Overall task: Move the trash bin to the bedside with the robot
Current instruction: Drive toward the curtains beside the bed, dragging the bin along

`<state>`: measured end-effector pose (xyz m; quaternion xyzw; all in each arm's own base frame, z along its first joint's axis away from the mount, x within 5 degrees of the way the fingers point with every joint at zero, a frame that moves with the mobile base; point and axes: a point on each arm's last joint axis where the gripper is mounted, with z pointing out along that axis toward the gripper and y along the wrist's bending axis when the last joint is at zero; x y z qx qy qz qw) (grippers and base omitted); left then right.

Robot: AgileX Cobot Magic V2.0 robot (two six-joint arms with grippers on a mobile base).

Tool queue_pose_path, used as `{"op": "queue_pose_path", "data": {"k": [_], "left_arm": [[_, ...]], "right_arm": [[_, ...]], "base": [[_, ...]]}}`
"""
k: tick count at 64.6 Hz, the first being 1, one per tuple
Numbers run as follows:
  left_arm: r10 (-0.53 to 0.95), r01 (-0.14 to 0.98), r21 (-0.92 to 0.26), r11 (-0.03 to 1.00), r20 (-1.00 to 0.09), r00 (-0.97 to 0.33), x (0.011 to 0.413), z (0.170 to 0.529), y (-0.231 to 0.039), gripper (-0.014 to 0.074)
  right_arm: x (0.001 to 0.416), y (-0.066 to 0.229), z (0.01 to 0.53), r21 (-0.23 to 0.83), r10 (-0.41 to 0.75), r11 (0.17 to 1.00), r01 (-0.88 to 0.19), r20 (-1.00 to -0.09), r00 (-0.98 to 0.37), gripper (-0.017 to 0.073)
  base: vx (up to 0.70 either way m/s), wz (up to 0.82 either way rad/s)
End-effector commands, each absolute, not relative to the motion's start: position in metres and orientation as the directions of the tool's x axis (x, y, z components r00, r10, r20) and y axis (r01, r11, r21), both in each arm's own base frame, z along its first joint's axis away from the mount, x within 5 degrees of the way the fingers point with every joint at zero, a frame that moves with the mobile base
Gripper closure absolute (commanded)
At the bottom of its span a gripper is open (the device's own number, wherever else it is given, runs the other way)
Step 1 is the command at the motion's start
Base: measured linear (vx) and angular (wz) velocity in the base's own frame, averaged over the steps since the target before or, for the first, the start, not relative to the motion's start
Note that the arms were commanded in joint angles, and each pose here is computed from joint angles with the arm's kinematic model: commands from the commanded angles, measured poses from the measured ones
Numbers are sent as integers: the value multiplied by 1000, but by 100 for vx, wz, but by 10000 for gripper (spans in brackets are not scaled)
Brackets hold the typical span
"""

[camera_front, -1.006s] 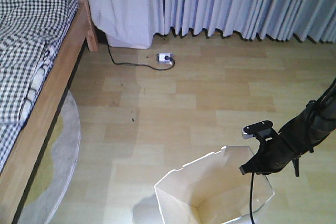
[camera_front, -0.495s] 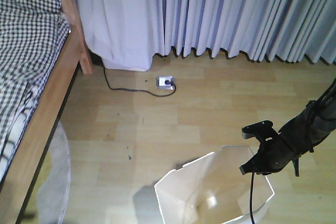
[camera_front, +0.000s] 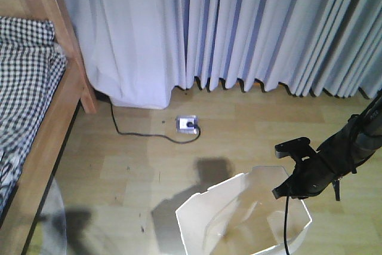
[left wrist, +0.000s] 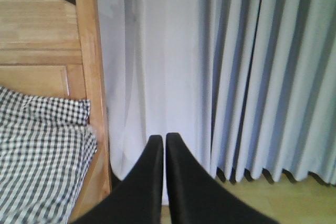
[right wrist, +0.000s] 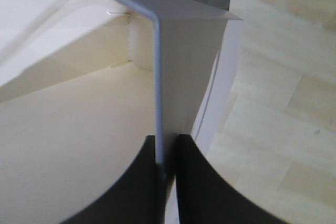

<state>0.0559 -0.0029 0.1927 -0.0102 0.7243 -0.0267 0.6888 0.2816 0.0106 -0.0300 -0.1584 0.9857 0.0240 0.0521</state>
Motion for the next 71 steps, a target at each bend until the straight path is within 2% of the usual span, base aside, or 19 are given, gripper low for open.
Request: {"op": "queue_pose_path", "data": {"k": [1,39,71], "left_arm": [[-64,7,-64,998,-998,11,56,193,-1,600],[-64,7,-64,998,-998,11,56,193,-1,600],[-64,7,-64,998,-998,11,56,193,-1,600]], "right_arm": [[293,13,-9,49,-302,948,-315,-176,-937,562],[293,13,-9,49,-302,948,-315,-176,-937,562],[293,13,-9,49,-303,948,-316,-176,-936,562]], "base": [[42,0],[36,-1],[18,1]]}}
